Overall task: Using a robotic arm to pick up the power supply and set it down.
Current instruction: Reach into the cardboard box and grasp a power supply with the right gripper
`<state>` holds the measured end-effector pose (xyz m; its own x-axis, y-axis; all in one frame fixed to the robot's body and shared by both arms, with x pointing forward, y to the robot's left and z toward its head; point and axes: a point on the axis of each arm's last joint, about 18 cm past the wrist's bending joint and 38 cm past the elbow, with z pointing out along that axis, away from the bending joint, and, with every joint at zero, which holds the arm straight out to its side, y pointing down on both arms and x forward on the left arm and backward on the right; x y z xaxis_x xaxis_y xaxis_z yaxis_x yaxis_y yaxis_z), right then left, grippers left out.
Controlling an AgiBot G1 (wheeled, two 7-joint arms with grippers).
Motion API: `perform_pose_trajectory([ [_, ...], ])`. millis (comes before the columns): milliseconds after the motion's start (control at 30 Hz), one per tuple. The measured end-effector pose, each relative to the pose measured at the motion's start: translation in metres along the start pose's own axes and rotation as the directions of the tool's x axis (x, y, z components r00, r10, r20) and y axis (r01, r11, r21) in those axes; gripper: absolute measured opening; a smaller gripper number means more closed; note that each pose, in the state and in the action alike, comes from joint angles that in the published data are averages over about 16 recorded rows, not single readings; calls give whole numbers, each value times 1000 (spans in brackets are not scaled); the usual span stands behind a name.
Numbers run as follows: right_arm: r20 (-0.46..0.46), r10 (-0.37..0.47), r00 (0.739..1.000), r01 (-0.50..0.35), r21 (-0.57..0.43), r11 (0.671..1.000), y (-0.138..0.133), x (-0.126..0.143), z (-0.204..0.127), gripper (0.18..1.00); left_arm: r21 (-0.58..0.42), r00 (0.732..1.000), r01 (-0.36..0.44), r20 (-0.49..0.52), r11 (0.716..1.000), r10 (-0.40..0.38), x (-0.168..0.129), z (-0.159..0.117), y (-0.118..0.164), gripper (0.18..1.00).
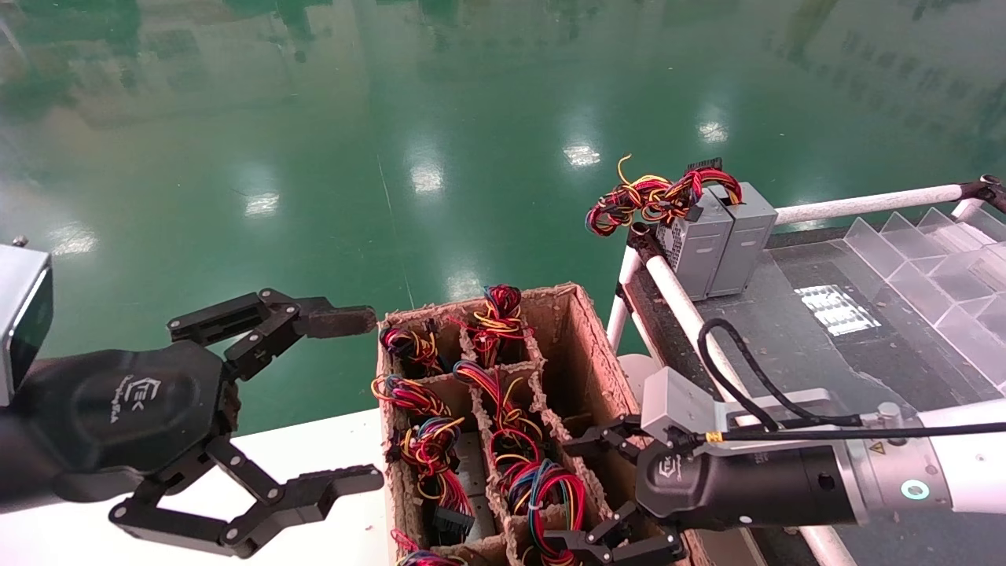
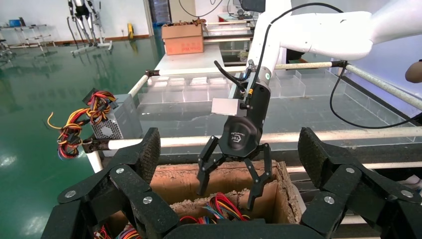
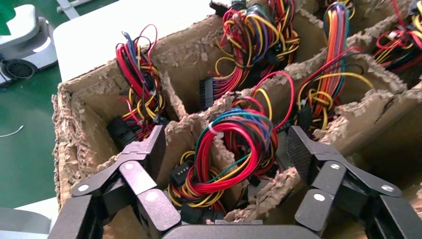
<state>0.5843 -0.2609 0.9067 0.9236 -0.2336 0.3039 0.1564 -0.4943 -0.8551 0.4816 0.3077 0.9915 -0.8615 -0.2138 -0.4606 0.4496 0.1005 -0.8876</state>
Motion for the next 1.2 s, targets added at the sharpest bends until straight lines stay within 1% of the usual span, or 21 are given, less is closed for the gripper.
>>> perform_pose_trajectory([
  [167,3,5,1000,-5,-6,1000,4,0,2,837,0,1000,0,0,1000,0,0,0,0,991],
  [300,4,11,1000,-11,-7,1000,7,0,4,749,0,1000,0,0,1000,0,0,0,0,999],
  [400,5,15,1000,-15,-7,1000,9,0,5,699,0,1000,0,0,1000,0,0,0,0,1000],
  [500,7,20,1000,-20,-5,1000,11,0,6,623,0,1000,0,0,1000,0,0,0,0,1001],
  [600,8,25,1000,-25,-2,1000,13,0,7,567,0,1000,0,0,1000,0,0,0,0,1001],
  [700,6,27,1000,-27,1,1000,14,1,8,489,0,1000,0,0,1000,0,0,0,0,1001],
  [933,1,22,1000,-22,13,1000,16,1,8,357,0,1000,0,0,1000,0,0,0,0,1001],
  [1133,-3,14,1000,-14,41,999,13,0,5,272,0,1000,0,0,1000,0,0,0,0,1001],
  [1200,-4,11,1000,-11,56,998,10,-1,2,257,0,1000,0,0,1000,0,0,0,0,1001],
])
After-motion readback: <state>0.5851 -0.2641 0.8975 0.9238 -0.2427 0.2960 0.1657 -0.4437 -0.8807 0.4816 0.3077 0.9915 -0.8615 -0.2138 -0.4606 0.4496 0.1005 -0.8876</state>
